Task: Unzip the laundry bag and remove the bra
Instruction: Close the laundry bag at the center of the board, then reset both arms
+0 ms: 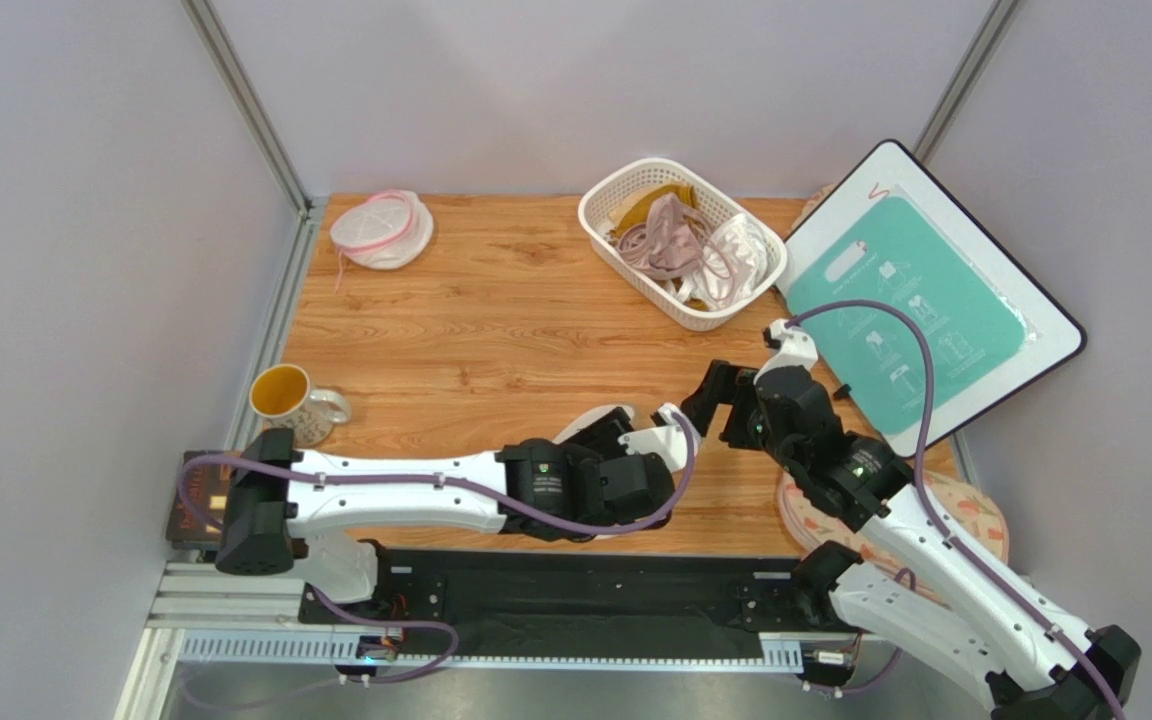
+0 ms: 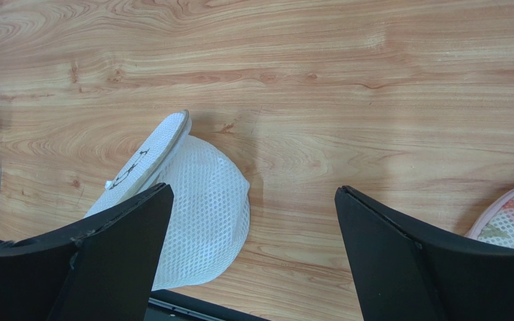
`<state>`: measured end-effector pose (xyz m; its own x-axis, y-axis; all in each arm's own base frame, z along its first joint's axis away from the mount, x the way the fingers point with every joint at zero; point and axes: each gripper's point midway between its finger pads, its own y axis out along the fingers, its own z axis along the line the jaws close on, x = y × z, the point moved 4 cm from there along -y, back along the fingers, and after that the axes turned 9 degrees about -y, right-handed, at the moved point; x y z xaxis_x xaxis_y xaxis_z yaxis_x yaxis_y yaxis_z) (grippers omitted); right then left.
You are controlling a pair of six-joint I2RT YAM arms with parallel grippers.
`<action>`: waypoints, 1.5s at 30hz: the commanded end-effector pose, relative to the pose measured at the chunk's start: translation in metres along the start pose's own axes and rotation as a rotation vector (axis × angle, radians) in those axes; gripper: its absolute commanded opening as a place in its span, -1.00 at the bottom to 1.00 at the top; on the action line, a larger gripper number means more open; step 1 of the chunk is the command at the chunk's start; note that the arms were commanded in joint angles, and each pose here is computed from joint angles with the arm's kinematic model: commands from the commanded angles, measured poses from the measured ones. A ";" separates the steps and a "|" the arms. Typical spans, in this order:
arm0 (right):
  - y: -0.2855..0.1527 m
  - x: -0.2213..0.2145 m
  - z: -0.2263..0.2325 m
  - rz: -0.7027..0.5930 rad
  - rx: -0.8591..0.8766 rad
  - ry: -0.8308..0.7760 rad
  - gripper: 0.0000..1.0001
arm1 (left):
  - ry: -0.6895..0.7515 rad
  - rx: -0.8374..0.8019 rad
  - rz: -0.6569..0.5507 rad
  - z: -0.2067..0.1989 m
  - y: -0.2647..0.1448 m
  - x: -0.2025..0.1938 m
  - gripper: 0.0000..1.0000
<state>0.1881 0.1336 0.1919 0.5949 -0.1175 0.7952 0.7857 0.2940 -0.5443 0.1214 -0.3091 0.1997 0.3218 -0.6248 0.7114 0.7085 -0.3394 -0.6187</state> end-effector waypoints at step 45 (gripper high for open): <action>-0.059 0.038 -0.044 -0.211 -0.116 -0.092 1.00 | -0.871 0.206 -0.148 0.232 -0.075 -0.098 1.00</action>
<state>0.1717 0.0748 0.2282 0.4419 -0.0791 0.8936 0.8883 0.1777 -0.4235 0.1808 -0.0620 0.2493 0.5487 0.2218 0.8061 0.8350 -0.1934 -0.5152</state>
